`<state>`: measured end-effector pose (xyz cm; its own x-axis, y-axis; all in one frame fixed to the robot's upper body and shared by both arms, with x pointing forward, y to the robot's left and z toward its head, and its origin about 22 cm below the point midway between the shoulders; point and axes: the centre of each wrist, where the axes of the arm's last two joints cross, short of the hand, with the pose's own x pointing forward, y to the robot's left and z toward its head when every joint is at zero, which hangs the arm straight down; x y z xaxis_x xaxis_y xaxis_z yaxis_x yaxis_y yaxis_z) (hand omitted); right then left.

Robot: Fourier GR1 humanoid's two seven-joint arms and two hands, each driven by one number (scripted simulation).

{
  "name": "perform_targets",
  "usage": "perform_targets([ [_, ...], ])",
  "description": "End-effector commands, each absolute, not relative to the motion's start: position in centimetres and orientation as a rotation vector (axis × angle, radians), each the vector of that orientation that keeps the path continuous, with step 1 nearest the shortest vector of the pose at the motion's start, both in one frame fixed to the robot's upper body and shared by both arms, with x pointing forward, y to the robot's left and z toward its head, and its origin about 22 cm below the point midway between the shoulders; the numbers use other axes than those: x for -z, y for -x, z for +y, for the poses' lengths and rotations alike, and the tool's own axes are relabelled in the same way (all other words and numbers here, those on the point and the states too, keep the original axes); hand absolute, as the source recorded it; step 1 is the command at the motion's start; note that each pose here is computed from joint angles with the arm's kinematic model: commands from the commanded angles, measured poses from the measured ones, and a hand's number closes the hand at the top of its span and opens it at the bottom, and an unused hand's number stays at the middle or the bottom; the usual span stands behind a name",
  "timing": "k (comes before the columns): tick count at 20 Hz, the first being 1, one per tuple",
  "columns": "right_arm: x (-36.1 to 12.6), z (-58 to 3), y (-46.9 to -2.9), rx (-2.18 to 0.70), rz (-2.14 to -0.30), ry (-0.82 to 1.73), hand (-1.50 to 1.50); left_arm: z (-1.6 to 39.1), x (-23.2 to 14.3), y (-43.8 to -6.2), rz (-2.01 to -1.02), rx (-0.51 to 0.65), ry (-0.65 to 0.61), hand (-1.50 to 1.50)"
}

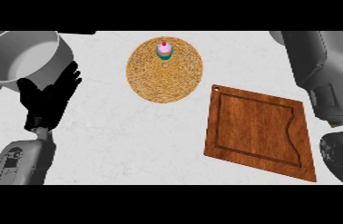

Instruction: Pick the bell pepper from the cutting board and place it in the basket

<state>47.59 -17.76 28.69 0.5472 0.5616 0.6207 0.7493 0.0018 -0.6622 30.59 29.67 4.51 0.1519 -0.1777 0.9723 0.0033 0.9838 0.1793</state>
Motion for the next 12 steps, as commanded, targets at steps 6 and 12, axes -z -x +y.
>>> perform_targets([
  [6,-28.0,-22.3,-48.0,0.386,-0.910,1.736,1.50,29.4,-3.2,-29.9,-1.398,0.110,-0.150,0.00],
  [12,-24.6,-26.6,-47.7,0.322,-0.871,1.739,1.50,30.9,-2.7,-29.7,-1.391,0.097,-0.189,0.00],
])
